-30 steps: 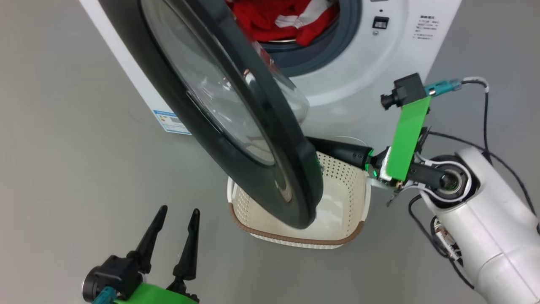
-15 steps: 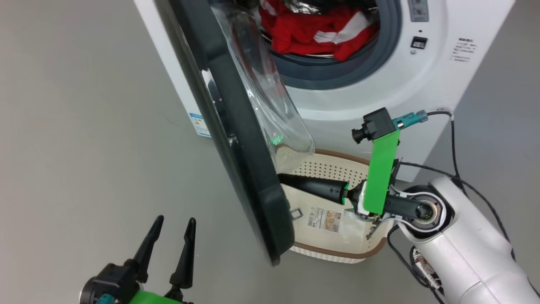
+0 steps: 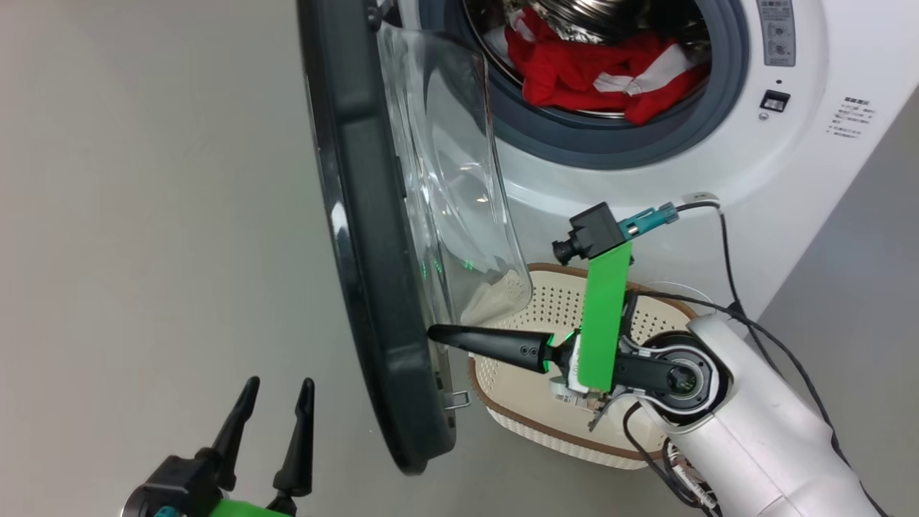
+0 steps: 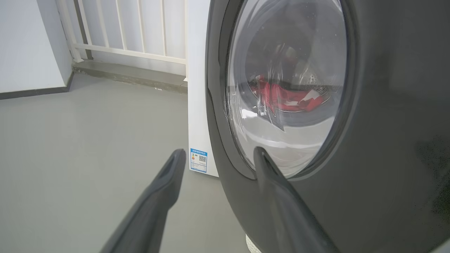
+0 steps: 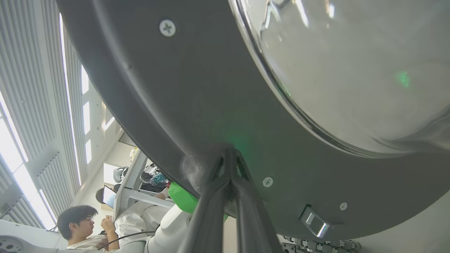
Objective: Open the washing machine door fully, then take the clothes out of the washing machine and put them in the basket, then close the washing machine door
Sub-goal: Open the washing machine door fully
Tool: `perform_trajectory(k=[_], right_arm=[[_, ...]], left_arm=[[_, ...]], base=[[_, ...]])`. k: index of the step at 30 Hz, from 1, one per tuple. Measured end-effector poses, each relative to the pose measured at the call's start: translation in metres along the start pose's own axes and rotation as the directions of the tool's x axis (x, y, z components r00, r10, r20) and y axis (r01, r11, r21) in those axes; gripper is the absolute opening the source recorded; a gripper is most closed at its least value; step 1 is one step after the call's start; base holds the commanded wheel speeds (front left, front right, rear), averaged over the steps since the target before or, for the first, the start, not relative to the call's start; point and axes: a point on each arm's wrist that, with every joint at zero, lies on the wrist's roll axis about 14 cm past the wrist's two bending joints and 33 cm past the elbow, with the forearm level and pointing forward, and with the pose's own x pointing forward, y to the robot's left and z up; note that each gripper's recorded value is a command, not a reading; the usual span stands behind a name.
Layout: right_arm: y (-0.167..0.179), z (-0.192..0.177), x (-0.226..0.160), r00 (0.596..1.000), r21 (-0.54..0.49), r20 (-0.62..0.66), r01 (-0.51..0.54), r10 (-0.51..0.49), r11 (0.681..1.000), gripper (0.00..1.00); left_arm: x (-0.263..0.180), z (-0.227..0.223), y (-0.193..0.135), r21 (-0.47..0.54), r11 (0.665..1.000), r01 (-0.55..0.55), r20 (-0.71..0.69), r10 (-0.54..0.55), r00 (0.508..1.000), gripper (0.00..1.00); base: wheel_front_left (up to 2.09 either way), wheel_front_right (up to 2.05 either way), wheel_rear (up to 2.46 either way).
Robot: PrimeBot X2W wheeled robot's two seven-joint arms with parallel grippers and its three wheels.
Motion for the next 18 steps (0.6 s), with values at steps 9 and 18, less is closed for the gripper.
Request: perform_trajectory(k=[9, 18], right_arm=[[0.009, -0.012, 0.019, 0.999, -0.018, -0.043, -0.024, 0.023, 1.000, 0.00], [0.009, -0.009, 0.020, 1.000, -0.027, -0.007, -0.016, 0.016, 1.000, 0.05]], left_arm=[[-0.007, 0.006, 0.013, 0.003, 0.999, -0.044, 0.017, 0.044, 0.999, 1.00], [-0.006, 0.007, 0.014, 0.002, 0.999, -0.045, 0.021, 0.045, 0.999, 1.00]], base=[[0.00, 0.00, 0.00], [0.00, 0.00, 0.00]])
